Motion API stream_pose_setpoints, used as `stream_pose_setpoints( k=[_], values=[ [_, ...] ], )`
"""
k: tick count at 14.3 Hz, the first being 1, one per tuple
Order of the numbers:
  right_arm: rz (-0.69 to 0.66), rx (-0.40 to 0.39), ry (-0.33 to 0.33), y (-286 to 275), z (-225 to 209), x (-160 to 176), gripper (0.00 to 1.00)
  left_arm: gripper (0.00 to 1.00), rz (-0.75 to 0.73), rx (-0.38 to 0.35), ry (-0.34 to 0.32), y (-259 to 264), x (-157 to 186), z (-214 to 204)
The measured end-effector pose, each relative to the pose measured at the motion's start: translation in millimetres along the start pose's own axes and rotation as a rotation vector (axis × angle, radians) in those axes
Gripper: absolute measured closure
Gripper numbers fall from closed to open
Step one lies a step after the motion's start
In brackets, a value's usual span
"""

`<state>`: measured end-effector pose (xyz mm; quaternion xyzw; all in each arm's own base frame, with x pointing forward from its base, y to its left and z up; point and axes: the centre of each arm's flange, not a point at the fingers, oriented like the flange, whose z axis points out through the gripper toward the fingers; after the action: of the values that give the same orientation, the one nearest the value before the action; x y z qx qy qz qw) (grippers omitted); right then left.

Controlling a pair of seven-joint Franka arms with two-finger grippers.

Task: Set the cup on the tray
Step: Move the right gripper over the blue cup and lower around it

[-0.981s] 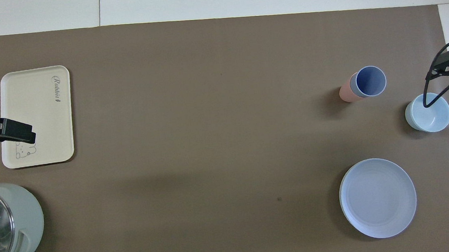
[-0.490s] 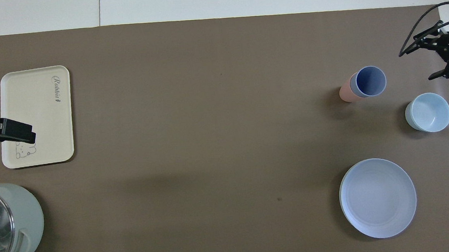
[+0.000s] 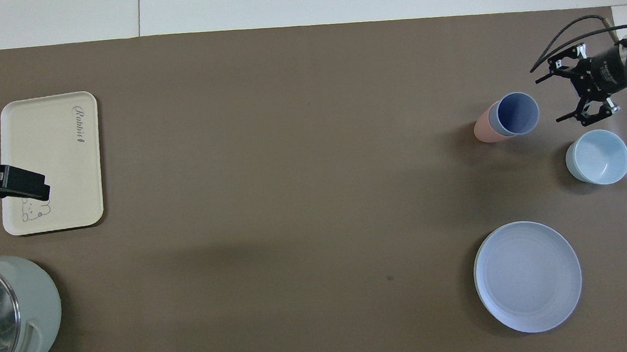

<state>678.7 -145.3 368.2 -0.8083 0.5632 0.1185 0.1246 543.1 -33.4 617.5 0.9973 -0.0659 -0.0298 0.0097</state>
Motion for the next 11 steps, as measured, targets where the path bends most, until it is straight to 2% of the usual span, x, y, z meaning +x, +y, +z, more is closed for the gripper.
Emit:
stream_pose_setpoints(
  k=[5,8,11],
  values=[
    [0.059,0.026,-0.125,-2.0,40.0,11.6,0.03,0.0,0.0,0.0,0.0,0.0,0.0,0.0],
    [0.067,0.026,-0.17,-6.2,57.2,7.6,0.03,0.0,0.0,0.0,0.0,0.0,0.0,0.0],
    [0.096,0.038,-0.242,-3.9,71.5,2.2,0.03,0.0,0.0,0.0,0.0,0.0,0.0,0.0]
  ],
)
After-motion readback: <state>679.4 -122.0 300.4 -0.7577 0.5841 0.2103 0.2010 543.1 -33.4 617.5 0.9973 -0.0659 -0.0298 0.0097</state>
